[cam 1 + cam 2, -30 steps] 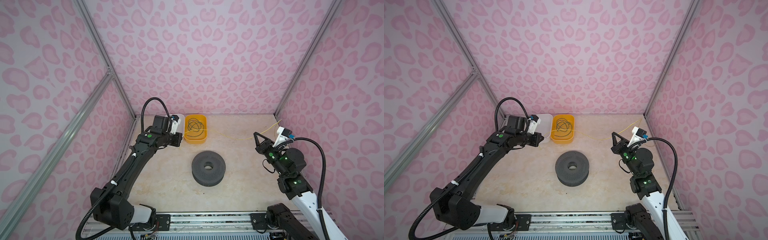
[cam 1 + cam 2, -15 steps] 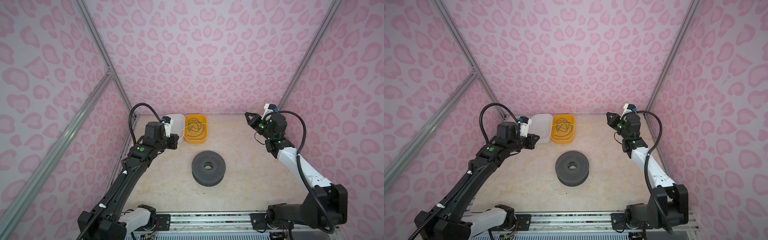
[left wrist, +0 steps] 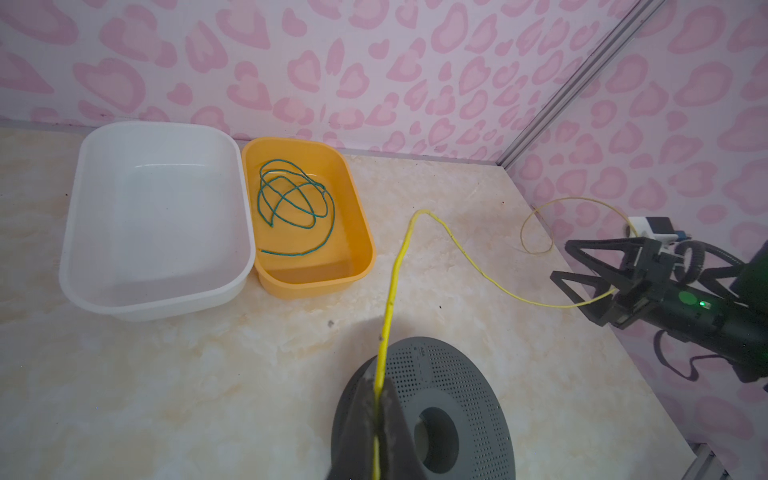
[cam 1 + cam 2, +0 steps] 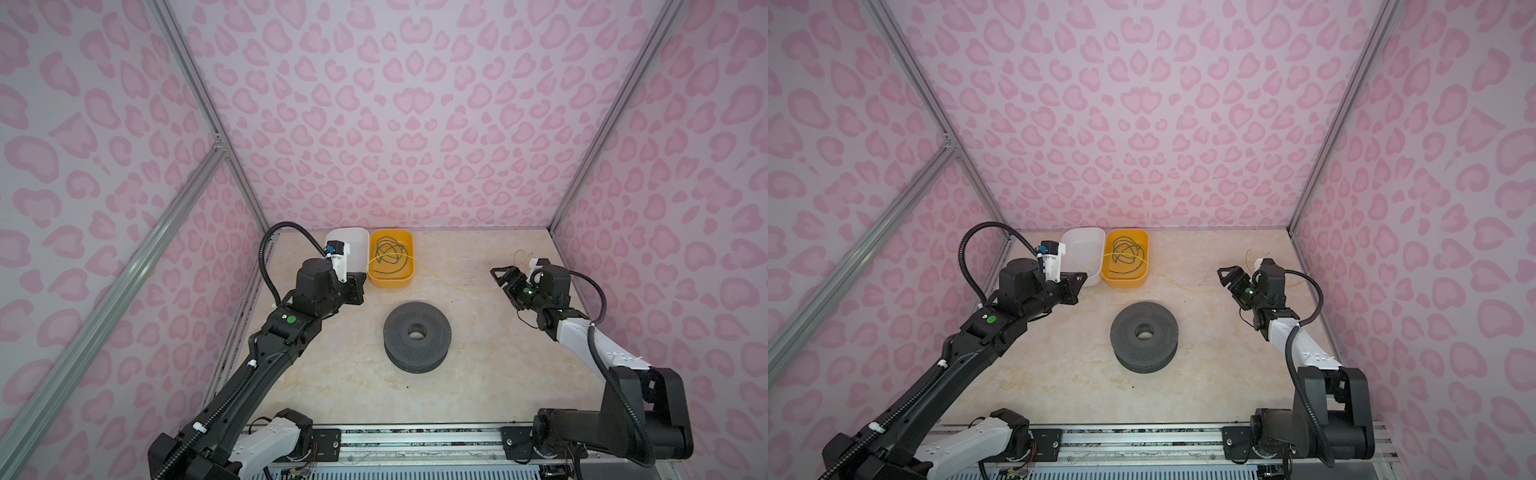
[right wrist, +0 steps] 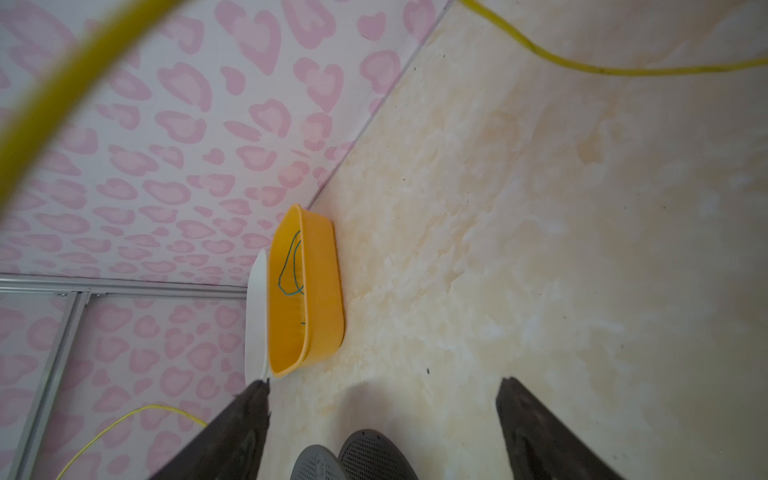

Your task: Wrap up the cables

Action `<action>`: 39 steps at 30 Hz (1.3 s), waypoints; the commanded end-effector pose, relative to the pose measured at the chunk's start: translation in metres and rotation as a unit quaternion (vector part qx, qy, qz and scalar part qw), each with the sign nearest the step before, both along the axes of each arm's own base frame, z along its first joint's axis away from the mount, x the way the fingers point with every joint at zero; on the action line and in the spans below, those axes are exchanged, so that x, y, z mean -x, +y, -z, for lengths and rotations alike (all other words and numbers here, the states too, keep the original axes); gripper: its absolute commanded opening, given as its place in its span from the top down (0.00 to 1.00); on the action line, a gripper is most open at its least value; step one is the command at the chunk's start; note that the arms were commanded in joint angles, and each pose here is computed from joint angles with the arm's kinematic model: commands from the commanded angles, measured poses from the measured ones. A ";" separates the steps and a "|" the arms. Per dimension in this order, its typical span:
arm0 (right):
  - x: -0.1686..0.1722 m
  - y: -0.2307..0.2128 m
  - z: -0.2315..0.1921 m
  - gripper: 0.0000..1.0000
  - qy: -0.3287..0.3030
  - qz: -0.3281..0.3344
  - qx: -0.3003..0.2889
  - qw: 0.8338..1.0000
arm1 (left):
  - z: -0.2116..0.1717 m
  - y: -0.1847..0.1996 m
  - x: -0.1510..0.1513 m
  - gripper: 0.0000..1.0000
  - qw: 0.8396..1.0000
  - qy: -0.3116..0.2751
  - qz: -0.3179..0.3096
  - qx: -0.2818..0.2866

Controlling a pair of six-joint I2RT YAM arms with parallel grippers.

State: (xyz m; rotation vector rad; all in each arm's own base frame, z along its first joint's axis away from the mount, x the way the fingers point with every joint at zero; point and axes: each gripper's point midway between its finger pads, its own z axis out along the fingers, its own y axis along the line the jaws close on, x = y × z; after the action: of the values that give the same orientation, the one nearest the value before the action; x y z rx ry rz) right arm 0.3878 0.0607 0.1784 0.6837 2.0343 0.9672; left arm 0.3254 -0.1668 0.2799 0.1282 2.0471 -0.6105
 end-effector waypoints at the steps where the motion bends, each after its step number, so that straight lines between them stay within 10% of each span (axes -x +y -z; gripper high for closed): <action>1: 0.019 0.011 -0.018 0.12 -0.015 -0.032 -0.013 0.999 | -0.016 0.010 -0.009 0.96 0.998 -0.044 -0.038 0.001; 18: 0.095 0.046 -0.075 0.08 -0.076 -0.066 -0.039 0.994 | -0.021 0.008 -0.010 0.96 0.997 -0.067 -0.038 0.002; 27: 0.097 0.161 -0.130 0.26 -0.163 -0.075 -0.105 0.978 | -0.016 -0.022 0.004 0.96 0.996 -0.075 0.039 -0.017; 39: 0.059 0.280 -0.126 0.53 -0.121 -0.199 -0.188 0.954 | -0.004 -0.067 0.019 0.96 0.989 -0.074 0.111 -0.063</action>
State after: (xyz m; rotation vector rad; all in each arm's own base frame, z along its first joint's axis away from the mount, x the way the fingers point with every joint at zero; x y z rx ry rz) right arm 0.3330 0.3290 0.2827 0.3547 1.8947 1.4993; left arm 0.3035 -0.2278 0.2720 0.4450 1.9818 -0.5911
